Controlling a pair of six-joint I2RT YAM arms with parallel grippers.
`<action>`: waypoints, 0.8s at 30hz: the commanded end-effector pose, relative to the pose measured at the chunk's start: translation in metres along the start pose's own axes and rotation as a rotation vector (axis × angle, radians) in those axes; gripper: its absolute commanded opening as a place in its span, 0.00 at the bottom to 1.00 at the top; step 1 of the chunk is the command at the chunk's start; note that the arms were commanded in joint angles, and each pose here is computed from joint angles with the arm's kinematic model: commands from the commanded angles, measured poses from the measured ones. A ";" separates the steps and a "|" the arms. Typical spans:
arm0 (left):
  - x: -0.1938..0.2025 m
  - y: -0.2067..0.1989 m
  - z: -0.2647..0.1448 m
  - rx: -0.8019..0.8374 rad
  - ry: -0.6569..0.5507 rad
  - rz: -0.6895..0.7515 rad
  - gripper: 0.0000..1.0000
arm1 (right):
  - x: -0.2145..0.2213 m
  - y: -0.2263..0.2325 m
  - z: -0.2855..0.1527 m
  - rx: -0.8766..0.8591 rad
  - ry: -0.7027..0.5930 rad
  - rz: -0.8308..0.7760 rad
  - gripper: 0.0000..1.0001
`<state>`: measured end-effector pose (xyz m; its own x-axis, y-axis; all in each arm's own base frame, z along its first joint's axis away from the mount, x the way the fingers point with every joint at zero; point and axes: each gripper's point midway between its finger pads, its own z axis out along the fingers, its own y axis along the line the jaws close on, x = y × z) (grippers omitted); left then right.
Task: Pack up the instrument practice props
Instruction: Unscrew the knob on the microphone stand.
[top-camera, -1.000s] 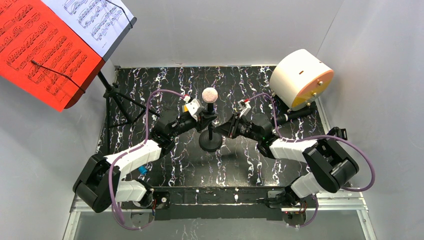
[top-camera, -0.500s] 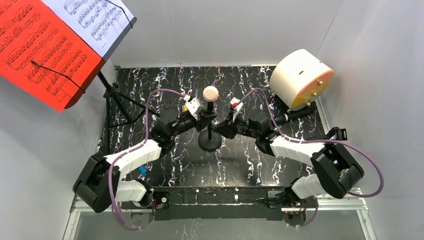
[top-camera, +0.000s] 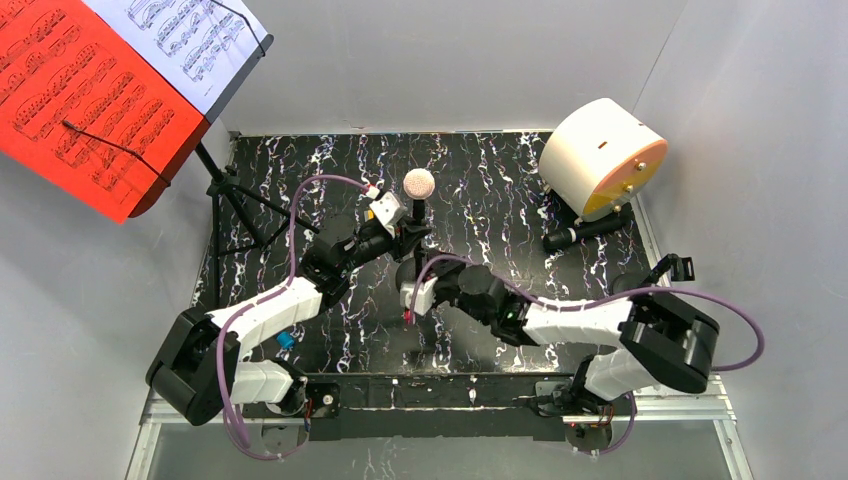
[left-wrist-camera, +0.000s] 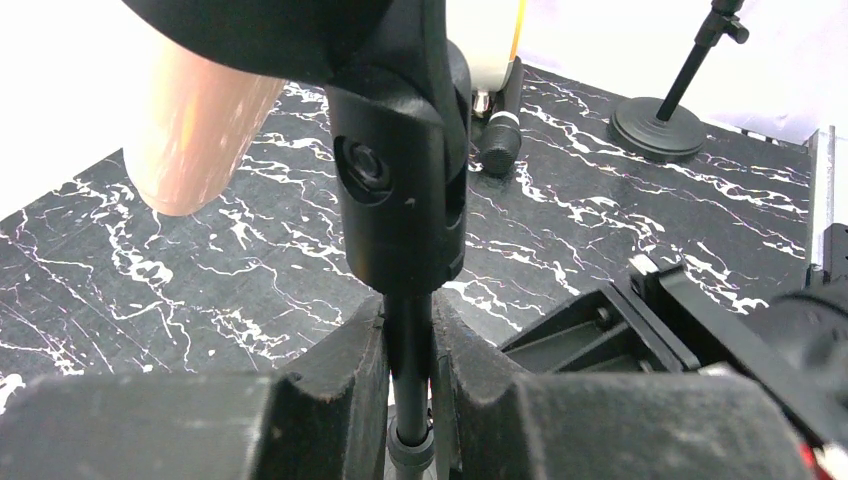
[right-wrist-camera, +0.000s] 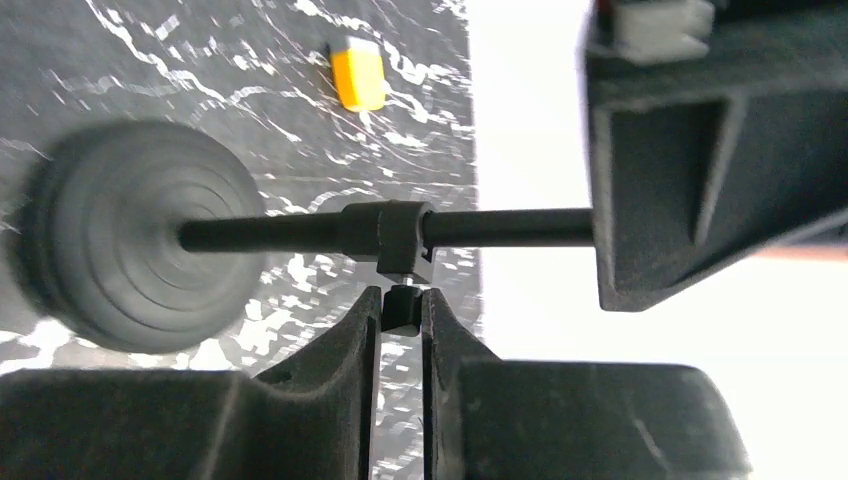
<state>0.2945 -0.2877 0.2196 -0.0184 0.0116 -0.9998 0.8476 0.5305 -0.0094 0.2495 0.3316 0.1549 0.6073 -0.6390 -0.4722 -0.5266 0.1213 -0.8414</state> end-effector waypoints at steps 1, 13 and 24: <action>-0.019 0.006 0.004 -0.012 -0.038 0.037 0.00 | 0.009 0.014 -0.007 0.033 0.104 -0.527 0.01; -0.017 0.007 0.002 -0.013 -0.033 0.069 0.00 | -0.011 0.016 0.000 0.151 0.095 -0.355 0.13; -0.010 0.007 0.000 -0.002 -0.018 0.134 0.00 | -0.022 0.034 -0.006 -0.035 0.013 0.616 0.57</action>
<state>0.2955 -0.2877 0.2191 0.0270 0.0447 -0.9986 0.8525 0.5207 0.0463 0.2350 0.3382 0.1489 0.4899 -0.6583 -0.5715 -0.5461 0.2793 -0.7898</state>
